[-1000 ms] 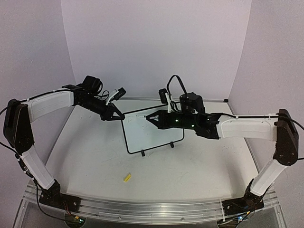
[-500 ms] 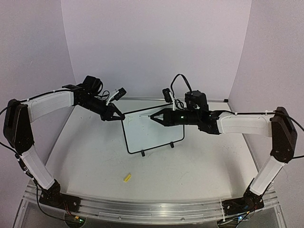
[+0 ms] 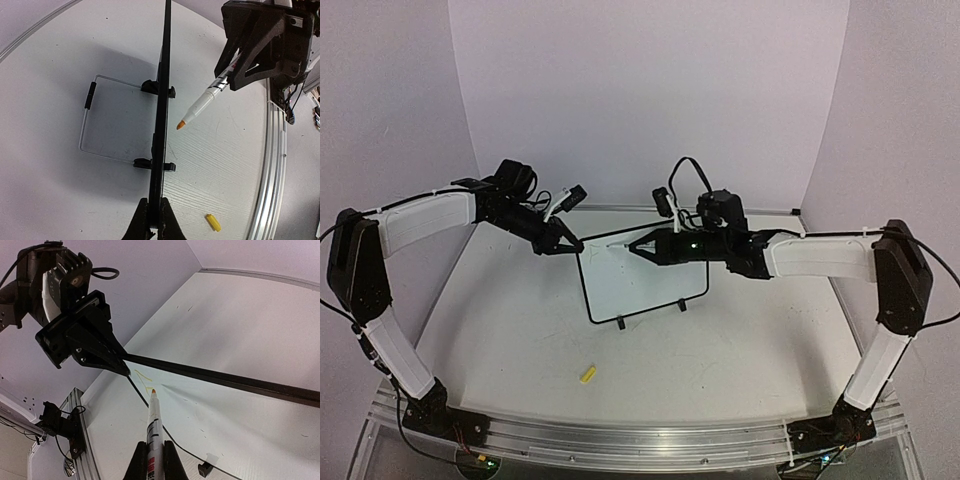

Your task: Write a sentence on the whiteboard

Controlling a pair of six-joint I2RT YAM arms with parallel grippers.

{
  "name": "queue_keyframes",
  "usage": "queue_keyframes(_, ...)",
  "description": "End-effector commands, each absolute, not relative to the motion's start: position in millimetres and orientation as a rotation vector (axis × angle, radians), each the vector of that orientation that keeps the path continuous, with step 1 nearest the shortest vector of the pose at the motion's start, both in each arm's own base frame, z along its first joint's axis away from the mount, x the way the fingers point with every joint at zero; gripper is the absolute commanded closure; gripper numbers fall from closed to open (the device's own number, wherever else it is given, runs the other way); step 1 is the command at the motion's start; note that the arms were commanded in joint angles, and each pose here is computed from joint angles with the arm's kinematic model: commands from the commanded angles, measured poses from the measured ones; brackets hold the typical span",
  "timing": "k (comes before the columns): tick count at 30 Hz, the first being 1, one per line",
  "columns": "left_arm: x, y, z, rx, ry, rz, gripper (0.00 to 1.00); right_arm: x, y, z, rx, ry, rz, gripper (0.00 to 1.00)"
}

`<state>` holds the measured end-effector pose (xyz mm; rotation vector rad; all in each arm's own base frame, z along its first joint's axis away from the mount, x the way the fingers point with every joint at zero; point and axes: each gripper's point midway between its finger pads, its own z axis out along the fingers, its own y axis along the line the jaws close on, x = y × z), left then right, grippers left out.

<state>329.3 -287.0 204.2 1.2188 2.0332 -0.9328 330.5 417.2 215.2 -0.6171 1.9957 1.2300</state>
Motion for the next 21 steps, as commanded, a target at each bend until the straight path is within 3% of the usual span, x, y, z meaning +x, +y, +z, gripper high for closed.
queue_keyframes(1, 316.4, -284.3, 187.4, 1.251, 2.109, -0.919, 1.0, 337.7, 426.1, 224.9, -0.628, 1.955, 1.213, 1.0)
queue_keyframes(21, 316.4, -284.4, 186.8, 1.253, 2.112, -0.914, 1.0, 343.6, 427.7, 209.7, -0.599, 1.998, 1.177, 1.0)
